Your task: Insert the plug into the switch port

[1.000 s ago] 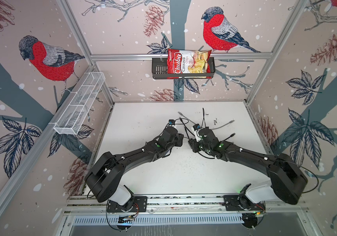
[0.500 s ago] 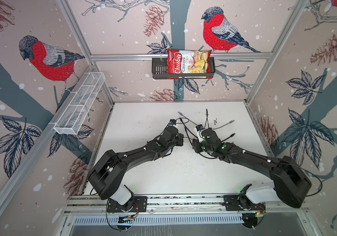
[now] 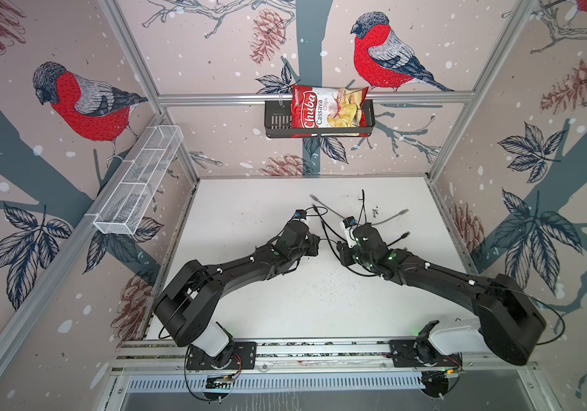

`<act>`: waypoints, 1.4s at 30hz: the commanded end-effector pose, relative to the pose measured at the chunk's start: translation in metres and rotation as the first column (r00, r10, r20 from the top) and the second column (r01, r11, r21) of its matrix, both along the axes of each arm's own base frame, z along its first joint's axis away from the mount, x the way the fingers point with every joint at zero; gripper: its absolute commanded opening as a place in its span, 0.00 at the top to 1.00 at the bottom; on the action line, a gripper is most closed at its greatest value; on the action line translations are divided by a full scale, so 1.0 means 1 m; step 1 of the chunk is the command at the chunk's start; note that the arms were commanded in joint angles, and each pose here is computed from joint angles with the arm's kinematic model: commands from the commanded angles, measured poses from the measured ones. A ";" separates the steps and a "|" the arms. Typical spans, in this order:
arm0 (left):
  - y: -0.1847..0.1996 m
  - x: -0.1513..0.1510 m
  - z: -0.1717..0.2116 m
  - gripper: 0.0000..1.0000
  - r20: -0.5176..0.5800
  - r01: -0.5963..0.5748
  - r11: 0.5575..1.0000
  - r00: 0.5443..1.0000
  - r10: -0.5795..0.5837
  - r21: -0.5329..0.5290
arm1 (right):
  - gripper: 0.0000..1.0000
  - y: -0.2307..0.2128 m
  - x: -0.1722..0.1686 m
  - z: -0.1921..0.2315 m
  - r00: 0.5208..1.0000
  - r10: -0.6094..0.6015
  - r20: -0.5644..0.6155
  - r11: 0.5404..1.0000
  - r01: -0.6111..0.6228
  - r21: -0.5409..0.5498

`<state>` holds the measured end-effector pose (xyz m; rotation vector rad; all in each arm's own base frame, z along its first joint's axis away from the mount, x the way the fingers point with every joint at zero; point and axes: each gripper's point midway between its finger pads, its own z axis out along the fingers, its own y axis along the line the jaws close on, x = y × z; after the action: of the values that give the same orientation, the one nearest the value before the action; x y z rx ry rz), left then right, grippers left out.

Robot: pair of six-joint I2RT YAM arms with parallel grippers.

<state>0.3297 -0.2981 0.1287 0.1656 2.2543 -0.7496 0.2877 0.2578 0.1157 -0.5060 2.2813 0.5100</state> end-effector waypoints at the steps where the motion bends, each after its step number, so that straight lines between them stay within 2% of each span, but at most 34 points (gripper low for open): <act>1: -0.003 0.003 0.009 0.76 0.021 0.006 0.999 1.000 -0.005 -0.042 | 1.00 0.000 0.005 0.009 0.999 -0.021 0.028 0.999 0.020 0.028; 8: -0.007 0.005 0.011 0.84 0.024 0.031 0.995 0.999 -0.029 -0.095 | 1.00 -0.001 0.004 0.006 1.000 -0.012 0.026 0.999 0.011 0.030; 17: -0.014 0.005 0.013 0.85 0.020 0.063 0.989 0.998 -0.061 -0.132 | 1.00 0.000 0.005 0.003 1.000 -0.017 0.022 0.999 0.016 0.035; 27: -0.009 0.008 0.019 0.90 0.042 0.049 0.987 0.998 -0.043 -0.152 | 0.98 -0.001 0.001 0.003 1.000 -0.006 0.023 0.999 0.005 0.047; 30: -0.010 0.010 0.020 0.92 0.047 0.054 0.986 0.998 -0.047 -0.156 | 0.94 0.004 -0.004 0.004 0.999 0.042 0.030 0.997 -0.044 0.065; 34: -0.015 0.009 0.020 0.94 0.051 0.083 0.984 0.996 -0.076 -0.157 | 0.82 0.010 -0.012 0.007 0.991 0.117 0.063 0.990 -0.121 0.077; 39: -0.019 0.005 0.025 0.95 0.075 0.136 0.979 0.989 -0.126 -0.151 | 0.73 0.009 -0.017 0.018 0.967 0.193 0.169 0.977 -0.206 0.064; 42: -0.024 0.000 0.030 0.95 0.094 0.190 0.972 0.980 -0.178 -0.140 | 0.71 0.007 -0.023 0.033 0.926 0.257 0.275 0.961 -0.276 0.029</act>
<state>0.3316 -0.3128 0.1409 0.2378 2.1853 -0.9483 0.2658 0.2567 0.1246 -0.6979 2.1039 0.6089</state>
